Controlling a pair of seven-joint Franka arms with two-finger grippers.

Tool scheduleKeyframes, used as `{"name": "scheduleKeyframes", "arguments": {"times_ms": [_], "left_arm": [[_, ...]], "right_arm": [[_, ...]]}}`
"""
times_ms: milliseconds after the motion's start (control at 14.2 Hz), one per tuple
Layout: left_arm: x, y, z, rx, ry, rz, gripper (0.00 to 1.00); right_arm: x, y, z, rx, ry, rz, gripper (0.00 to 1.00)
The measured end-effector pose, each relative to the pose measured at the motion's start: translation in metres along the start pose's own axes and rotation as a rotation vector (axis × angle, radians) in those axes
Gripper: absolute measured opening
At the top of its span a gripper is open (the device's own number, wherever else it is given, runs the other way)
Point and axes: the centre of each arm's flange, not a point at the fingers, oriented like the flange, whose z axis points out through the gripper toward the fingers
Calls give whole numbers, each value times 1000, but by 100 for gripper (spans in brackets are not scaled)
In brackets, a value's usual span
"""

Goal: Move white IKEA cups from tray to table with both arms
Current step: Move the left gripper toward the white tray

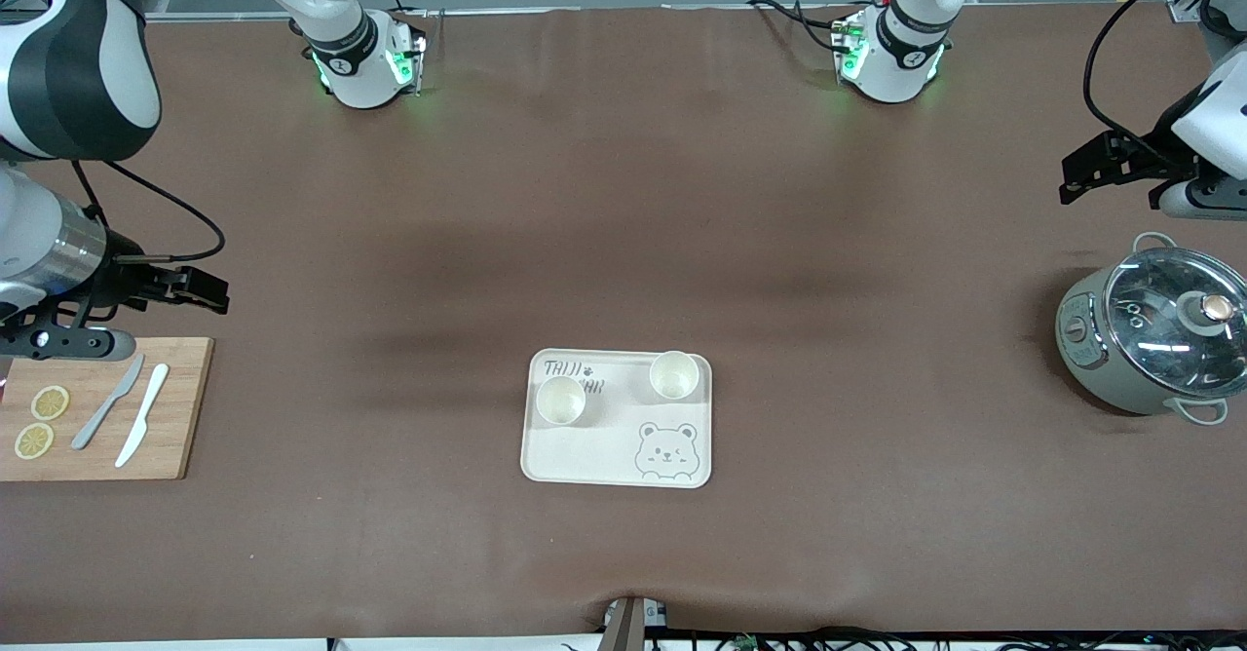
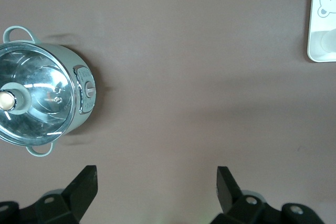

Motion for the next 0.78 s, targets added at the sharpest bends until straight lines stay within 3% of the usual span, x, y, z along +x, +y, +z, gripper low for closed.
{"name": "scheduleKeyframes", "arguments": {"times_ms": [423, 776], "left_arm": [[2, 4, -2, 1, 7, 8, 100], [26, 27, 5, 2, 7, 30, 100]], "right_arm": [[0, 1, 0, 0, 0, 1, 100], [0, 1, 0, 0, -1, 3, 100]]}}
